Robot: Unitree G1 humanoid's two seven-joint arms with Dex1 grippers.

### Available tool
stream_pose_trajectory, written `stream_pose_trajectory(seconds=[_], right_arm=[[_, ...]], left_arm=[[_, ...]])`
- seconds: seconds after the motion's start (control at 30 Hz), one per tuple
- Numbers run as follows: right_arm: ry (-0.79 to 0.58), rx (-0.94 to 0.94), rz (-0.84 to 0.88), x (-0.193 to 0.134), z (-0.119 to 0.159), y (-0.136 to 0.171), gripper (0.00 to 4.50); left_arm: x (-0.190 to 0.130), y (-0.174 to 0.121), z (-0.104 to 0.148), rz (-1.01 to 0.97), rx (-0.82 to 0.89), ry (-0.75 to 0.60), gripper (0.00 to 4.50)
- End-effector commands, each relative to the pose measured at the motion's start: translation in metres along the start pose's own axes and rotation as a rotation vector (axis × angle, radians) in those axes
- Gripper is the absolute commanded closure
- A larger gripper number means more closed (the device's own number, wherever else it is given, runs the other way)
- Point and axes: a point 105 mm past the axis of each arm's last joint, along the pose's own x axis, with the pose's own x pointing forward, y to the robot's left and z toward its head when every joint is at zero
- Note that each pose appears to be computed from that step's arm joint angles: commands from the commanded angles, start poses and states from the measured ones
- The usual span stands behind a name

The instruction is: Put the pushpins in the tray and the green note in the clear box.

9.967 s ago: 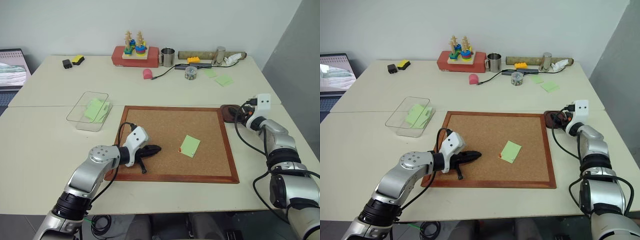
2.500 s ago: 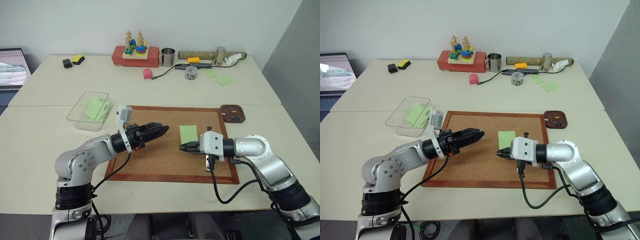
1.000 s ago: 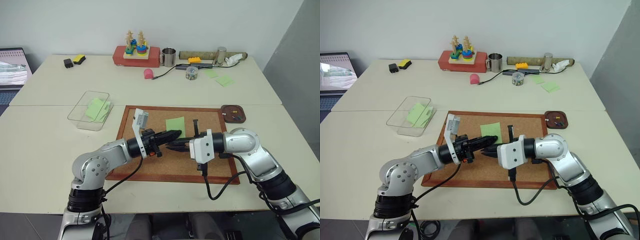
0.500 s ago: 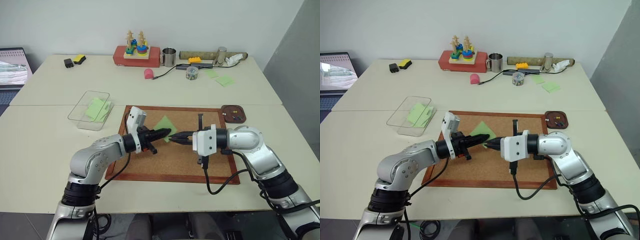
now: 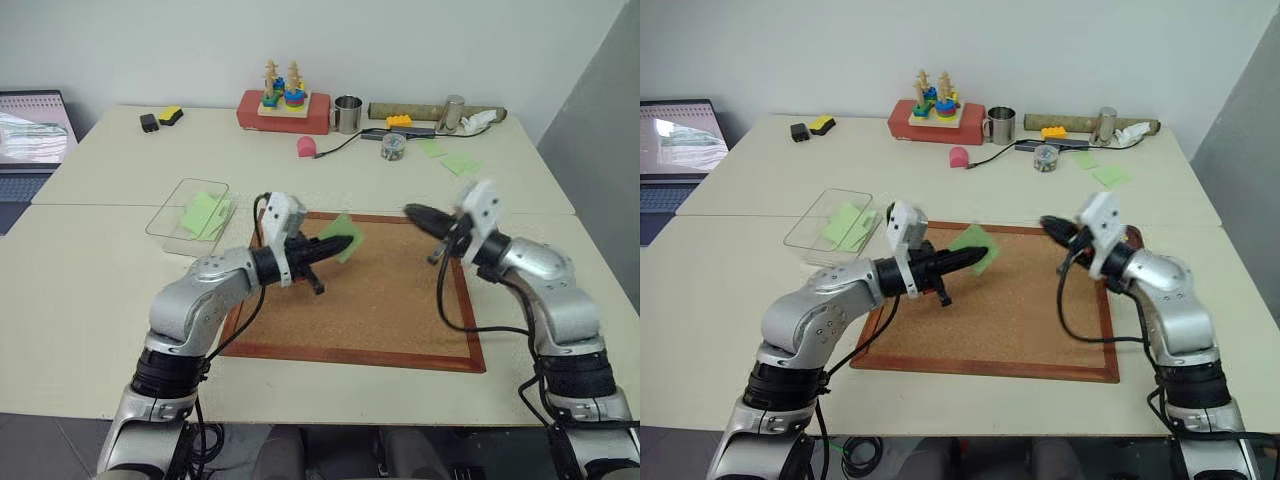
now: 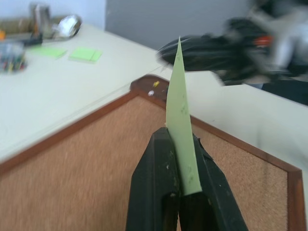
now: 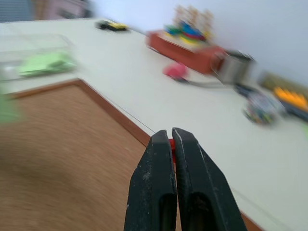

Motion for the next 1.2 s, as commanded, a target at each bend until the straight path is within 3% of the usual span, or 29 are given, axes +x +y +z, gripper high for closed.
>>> stream_pose_trajectory(seconds=[0.03,0.2,0.47,1.0,1.13,1.2], right_arm=[[0.023,0.144,-0.235,-0.008,-0.007,-0.055,4.50],[0.102,0.240,-0.354,-0.009,-0.031,-0.090,4.50],[0.147,0.313,-0.352,-0.001,-0.043,-0.101,4.50],[0.147,0.357,-0.341,0.001,-0.045,-0.105,1.08],[0.077,0.278,-0.300,0.002,-0.026,-0.102,0.08],[0.007,0.233,-0.235,0.004,-0.008,-0.092,0.02]], left_arm=[[0.017,-0.016,0.018,-0.052,0.196,-0.054,4.46],[0.028,-0.020,0.018,-0.079,0.261,-0.058,4.46],[0.026,-0.019,0.005,-0.081,0.276,-0.015,4.46],[0.020,-0.015,0.004,-0.056,0.269,-0.004,4.50],[0.017,-0.006,0.010,-0.021,0.241,-0.020,4.50],[0.010,0.007,0.016,0.030,0.220,-0.032,4.50]])
